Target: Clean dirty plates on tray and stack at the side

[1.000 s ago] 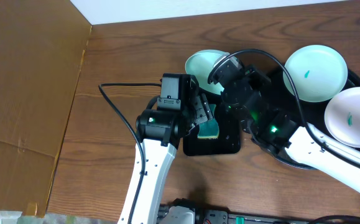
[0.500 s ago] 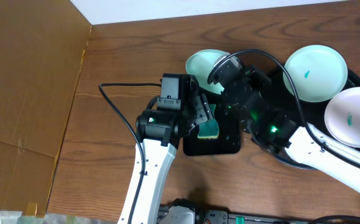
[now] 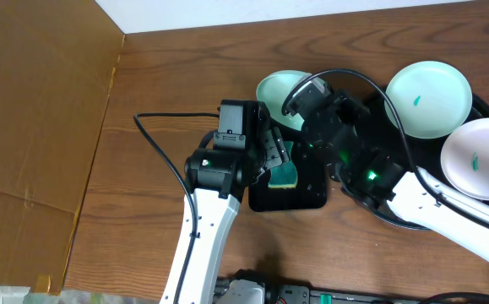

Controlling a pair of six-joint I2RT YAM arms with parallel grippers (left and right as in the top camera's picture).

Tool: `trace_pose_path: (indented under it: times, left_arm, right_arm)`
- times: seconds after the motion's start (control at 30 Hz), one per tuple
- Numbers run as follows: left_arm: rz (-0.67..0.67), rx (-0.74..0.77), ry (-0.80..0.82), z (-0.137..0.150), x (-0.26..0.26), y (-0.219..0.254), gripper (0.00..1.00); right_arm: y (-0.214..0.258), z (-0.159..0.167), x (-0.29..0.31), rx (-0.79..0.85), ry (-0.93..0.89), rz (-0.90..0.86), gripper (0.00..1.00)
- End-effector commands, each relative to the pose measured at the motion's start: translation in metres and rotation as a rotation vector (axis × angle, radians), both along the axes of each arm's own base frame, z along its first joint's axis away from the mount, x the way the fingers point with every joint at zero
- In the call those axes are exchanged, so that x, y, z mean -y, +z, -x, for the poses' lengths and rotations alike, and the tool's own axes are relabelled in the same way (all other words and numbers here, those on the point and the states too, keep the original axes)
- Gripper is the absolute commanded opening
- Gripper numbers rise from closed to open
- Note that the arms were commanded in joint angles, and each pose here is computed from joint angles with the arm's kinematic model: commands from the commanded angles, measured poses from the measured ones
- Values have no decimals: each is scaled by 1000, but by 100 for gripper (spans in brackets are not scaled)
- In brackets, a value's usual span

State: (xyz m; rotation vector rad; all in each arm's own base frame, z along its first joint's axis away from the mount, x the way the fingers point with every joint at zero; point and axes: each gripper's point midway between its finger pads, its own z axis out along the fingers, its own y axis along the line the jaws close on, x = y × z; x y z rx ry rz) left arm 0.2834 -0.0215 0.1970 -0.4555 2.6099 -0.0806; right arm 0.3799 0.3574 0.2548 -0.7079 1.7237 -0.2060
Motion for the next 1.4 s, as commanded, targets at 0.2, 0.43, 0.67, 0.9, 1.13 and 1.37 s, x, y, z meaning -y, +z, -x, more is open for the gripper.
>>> trace_pose_path:
  times: [0.2, 0.43, 0.67, 0.9, 1.13, 1.37]
  left_arm:
    - [-7, 20, -2, -2, -2, 8, 78]
    - [-7, 19, -2, -2, -2, 7, 78]
    - [-7, 19, -2, -2, -2, 7, 78]
    - [-7, 19, -2, -2, -2, 7, 78]
    - [-7, 19, -2, -2, -2, 7, 78]
    - [-7, 19, -2, -2, -2, 7, 78]
  right_arm:
    - [3, 5, 4, -36, -39, -75, 1]
    - [-14, 4, 15, -116, -90, -121, 1]
    - [-52, -1, 31, -379, -135, -330, 1]
    - [-60, -13, 84, -751, -203, -685, 1]
    - [-54, -32, 230, -904, -445, -929, 1]
    - [-64, -10, 402, -838, -873, -1089, 1]
